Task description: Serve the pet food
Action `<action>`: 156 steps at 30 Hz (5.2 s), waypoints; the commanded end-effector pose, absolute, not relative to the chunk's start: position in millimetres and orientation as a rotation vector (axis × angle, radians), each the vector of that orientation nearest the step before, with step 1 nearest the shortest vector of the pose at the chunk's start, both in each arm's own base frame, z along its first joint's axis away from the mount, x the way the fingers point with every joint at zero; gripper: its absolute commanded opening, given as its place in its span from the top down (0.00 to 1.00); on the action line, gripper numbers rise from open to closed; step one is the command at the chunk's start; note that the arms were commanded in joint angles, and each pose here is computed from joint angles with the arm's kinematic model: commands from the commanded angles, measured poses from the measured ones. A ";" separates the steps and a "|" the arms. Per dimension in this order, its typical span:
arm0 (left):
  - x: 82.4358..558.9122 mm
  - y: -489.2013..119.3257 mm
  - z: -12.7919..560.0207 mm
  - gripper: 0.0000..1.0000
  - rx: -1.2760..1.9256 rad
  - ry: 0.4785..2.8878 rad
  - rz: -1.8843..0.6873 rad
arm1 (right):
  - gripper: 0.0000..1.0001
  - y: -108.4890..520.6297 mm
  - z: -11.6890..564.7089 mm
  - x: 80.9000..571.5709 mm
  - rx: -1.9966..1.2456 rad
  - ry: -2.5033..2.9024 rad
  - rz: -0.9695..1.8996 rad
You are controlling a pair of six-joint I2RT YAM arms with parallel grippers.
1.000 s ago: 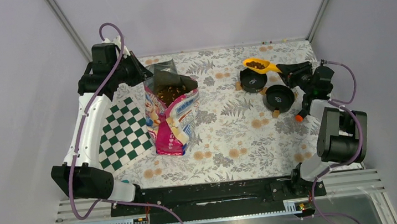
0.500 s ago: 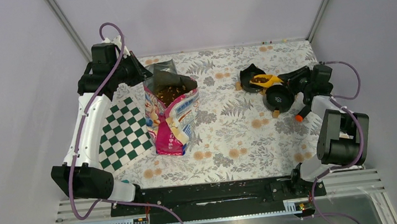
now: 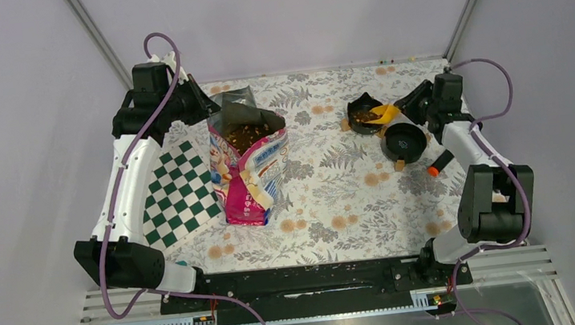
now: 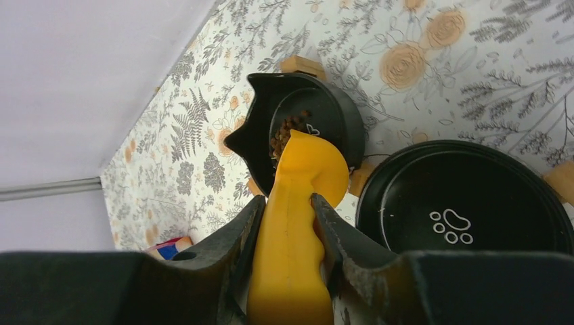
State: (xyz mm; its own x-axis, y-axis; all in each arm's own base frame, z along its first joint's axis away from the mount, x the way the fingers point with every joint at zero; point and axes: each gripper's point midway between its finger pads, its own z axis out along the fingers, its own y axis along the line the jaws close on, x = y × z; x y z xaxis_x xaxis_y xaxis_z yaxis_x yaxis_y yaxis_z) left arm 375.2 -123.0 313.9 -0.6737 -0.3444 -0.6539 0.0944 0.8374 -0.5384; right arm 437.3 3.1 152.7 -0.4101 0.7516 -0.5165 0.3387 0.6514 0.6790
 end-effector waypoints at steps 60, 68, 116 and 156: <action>366.5 -229.5 369.5 1.00 -0.003 2.035 -0.756 | 1.00 340.0 219.3 307.0 -0.590 2.342 0.731; 370.8 -226.7 377.1 1.00 -0.001 2.022 -0.728 | 1.00 378.3 193.9 281.1 -0.680 2.432 1.043; 386.1 -179.3 390.1 1.00 -0.049 1.970 -0.616 | 1.00 289.6 366.0 328.1 0.042 1.937 1.587; 385.6 -170.5 395.9 1.00 -0.035 1.937 -0.636 | 1.00 253.7 374.9 332.0 0.118 1.721 1.439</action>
